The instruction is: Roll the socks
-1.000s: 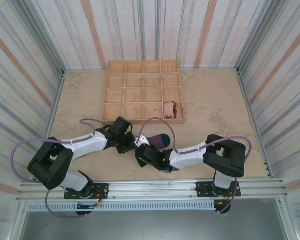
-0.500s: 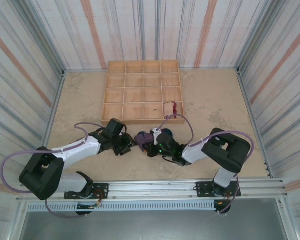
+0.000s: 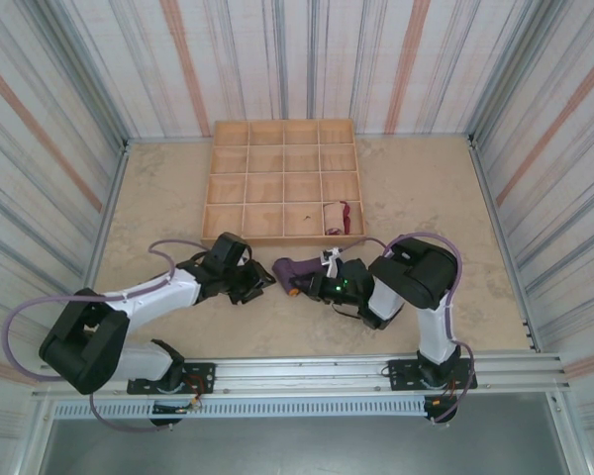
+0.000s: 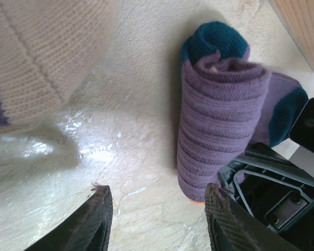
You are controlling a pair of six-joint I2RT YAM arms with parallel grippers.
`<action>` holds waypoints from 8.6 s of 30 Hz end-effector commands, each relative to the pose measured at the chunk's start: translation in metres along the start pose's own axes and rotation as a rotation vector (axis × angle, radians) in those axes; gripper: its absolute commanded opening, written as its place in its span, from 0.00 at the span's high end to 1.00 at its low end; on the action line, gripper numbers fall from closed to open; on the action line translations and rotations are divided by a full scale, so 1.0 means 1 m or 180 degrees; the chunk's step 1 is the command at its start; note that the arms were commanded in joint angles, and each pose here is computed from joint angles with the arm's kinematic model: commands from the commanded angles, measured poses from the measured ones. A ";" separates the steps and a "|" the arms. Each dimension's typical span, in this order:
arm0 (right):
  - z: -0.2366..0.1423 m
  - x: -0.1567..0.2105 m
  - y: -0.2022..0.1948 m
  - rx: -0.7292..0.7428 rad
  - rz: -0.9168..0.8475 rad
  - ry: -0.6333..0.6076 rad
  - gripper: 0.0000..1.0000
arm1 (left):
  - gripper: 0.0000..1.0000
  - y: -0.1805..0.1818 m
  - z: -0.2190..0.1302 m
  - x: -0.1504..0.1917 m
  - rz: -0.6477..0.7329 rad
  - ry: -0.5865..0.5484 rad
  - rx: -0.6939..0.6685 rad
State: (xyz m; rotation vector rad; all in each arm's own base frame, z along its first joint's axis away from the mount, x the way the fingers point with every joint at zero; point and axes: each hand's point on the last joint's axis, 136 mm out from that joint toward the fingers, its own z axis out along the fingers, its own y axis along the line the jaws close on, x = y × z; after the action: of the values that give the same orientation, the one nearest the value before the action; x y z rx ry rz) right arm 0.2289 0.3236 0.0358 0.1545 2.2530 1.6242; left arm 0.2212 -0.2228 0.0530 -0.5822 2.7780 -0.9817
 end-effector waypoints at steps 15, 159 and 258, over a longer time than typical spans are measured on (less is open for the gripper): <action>-0.075 0.041 -0.123 0.2078 0.1043 0.0038 1.00 | 0.52 -0.025 0.019 -0.006 0.0289 -0.0004 0.0029; -0.072 0.072 -0.122 0.1947 0.1740 0.0138 1.00 | 0.50 -0.040 0.044 -0.005 0.0943 -0.0647 -0.0103; -0.009 0.099 -0.016 0.1519 -0.2531 0.0891 1.00 | 0.44 -0.040 0.029 -0.005 0.2428 0.0485 -0.0014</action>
State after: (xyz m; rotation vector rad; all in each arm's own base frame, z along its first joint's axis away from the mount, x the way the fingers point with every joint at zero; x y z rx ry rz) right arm 0.1515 0.3632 0.0328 -0.7092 2.2747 0.7938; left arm 0.2450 -0.2561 0.0561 0.4014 2.7515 -0.8085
